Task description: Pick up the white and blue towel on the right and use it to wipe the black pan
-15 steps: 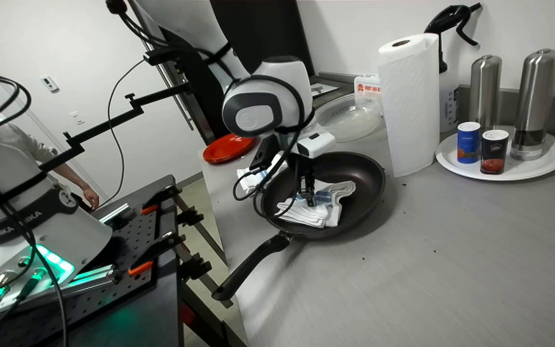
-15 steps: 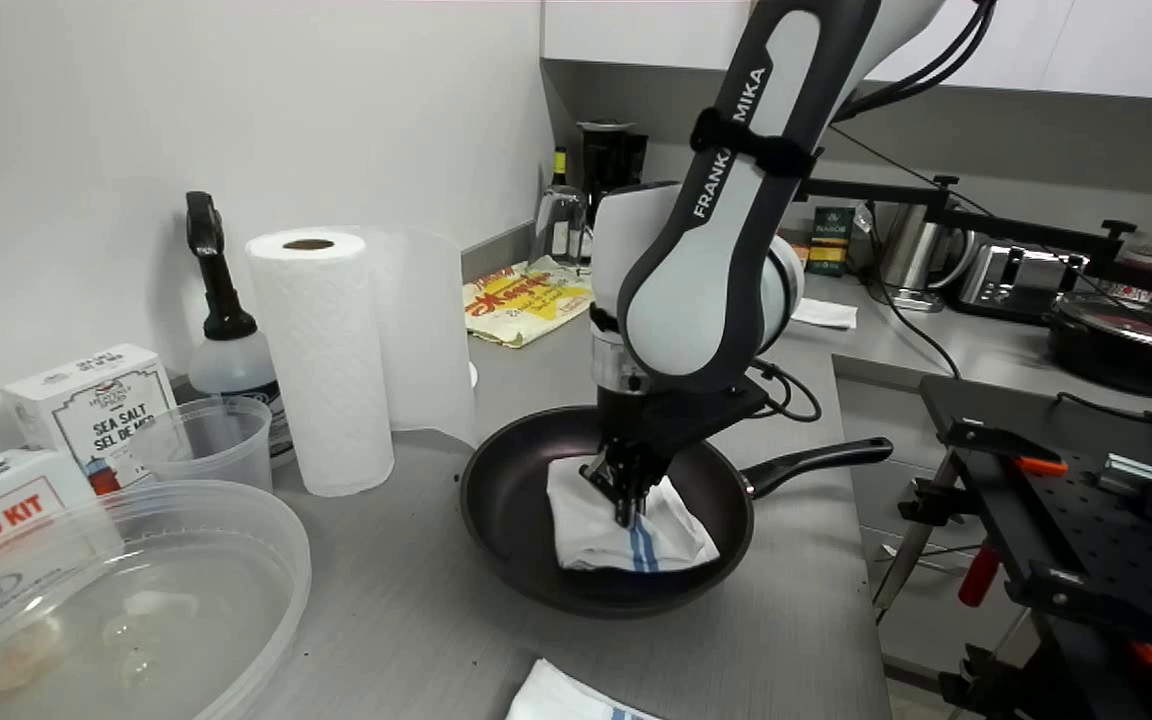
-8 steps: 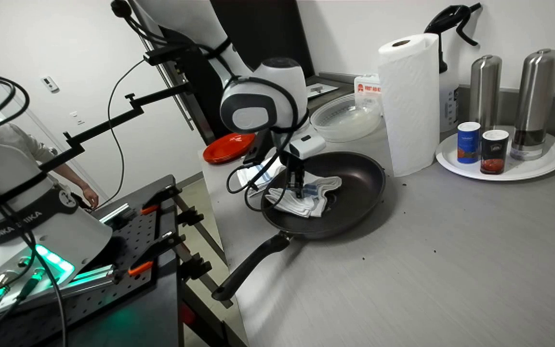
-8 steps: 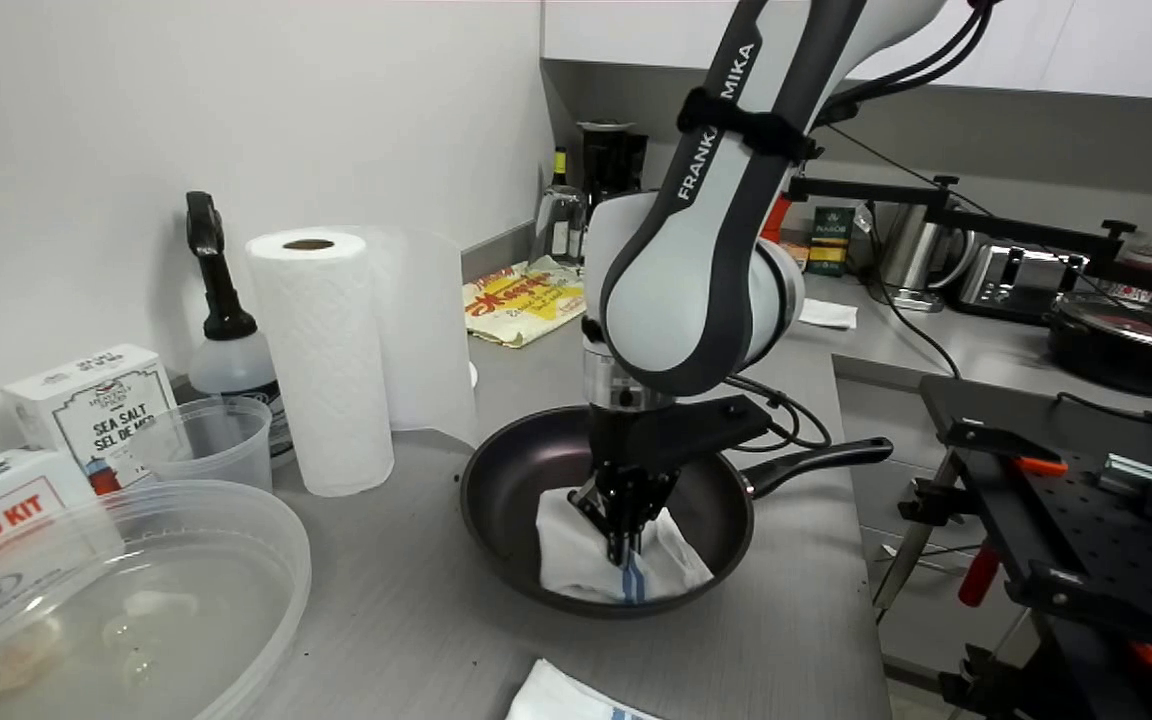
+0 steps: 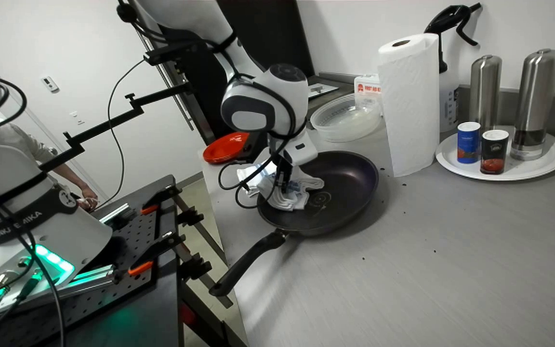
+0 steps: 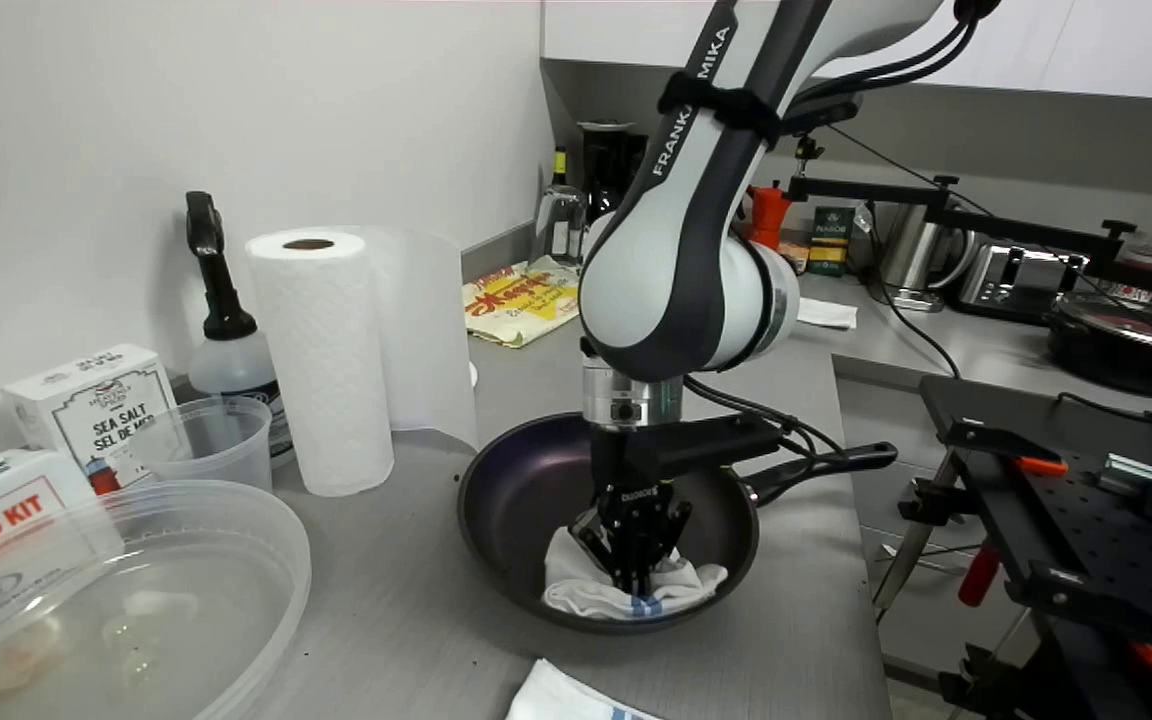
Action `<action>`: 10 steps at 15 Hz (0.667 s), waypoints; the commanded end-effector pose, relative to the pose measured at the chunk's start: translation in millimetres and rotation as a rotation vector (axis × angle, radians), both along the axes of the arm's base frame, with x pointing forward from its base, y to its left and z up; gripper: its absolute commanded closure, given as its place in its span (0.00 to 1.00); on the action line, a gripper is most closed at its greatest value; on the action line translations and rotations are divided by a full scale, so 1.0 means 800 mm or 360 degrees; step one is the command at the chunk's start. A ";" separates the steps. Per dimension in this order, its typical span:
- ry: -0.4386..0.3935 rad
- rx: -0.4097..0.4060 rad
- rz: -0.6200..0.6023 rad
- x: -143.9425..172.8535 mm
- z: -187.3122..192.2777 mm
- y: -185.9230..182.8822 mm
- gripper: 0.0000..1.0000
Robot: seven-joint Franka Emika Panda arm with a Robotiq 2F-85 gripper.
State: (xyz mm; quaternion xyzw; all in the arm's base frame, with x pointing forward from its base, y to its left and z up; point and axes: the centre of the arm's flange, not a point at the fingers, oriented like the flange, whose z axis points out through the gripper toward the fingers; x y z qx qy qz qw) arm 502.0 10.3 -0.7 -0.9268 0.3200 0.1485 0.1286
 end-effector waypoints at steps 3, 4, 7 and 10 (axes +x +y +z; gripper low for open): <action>0.0102 0.0252 -0.0014 0.004 -0.008 0.030 0.98; 0.0109 0.0278 -0.0016 0.006 -0.007 0.032 0.98; 0.0067 0.0308 0.0008 0.023 0.008 0.035 0.98; -0.0061 0.0272 0.0066 0.054 0.038 0.029 0.98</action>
